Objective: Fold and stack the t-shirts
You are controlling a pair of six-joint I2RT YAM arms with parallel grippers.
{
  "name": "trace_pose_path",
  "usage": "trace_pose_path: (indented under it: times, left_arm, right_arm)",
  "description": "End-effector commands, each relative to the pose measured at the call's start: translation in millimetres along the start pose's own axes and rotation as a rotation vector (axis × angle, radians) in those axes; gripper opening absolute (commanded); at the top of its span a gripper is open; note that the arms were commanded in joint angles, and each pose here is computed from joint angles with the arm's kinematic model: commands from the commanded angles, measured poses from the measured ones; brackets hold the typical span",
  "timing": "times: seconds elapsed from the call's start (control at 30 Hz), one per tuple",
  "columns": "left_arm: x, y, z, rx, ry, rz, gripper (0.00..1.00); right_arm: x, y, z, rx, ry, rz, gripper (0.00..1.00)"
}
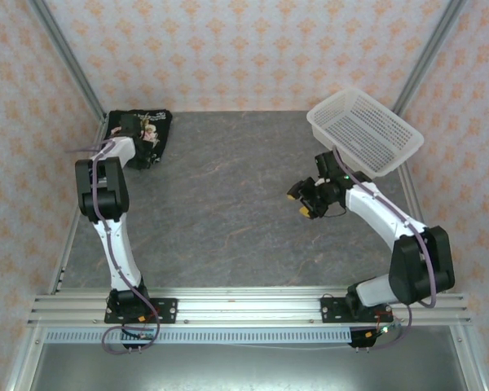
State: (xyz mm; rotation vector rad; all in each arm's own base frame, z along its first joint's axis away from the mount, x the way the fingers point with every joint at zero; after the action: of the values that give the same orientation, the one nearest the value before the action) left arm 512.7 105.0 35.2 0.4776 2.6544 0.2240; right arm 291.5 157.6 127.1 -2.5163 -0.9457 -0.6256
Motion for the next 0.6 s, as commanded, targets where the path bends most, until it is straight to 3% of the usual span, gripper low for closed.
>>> trace_pose_path:
  times: [0.0, 0.07, 0.1, 0.17, 0.2, 0.37, 0.57]
  left_arm:
    - [-2, -1, 0, 0.048, 0.003, 0.09, 0.5]
    - [-15, -4, -17, 0.055, -0.04, 0.151, 0.61]
    - [-18, -5, -28, 0.049, -0.053, 0.171, 0.68]
    - [-18, -8, -59, 0.029, -0.082, 0.206, 0.84]
    - [-15, -10, -72, 0.023, -0.091, 0.208, 0.98]
    - [0, -30, -165, -0.031, -0.176, 0.309, 1.0]
    - [30, -52, -241, -0.117, -0.153, 0.478, 1.0]
  right_arm:
    - [17, 4, -7, -0.009, 0.033, -0.051, 0.59]
    - [25, 6, -15, -0.038, 0.053, -0.082, 0.63]
    - [29, 8, -21, -0.062, 0.065, -0.097, 0.71]
    - [41, 12, -38, -0.121, 0.103, -0.137, 1.0]
    - [46, 14, -45, -0.149, 0.122, -0.15, 0.99]
    - [68, 24, -90, -0.307, 0.181, -0.182, 0.99]
    - [74, 41, -148, -0.534, 0.118, -0.261, 0.99]
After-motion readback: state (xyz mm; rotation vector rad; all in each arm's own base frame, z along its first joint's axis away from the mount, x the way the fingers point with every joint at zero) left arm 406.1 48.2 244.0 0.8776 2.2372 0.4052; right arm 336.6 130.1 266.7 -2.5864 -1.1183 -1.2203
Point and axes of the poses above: each hand's point on the last joint's axis, 136 mm out from that joint toward the fingers, its own z axis out along the fingers, its own x axis along the line the jaws close on, y = z × x, the point moved 1 cm from there along -z, back along the fingers, and after that the axes turned 12 degrees about z, right-handed, at the moved point
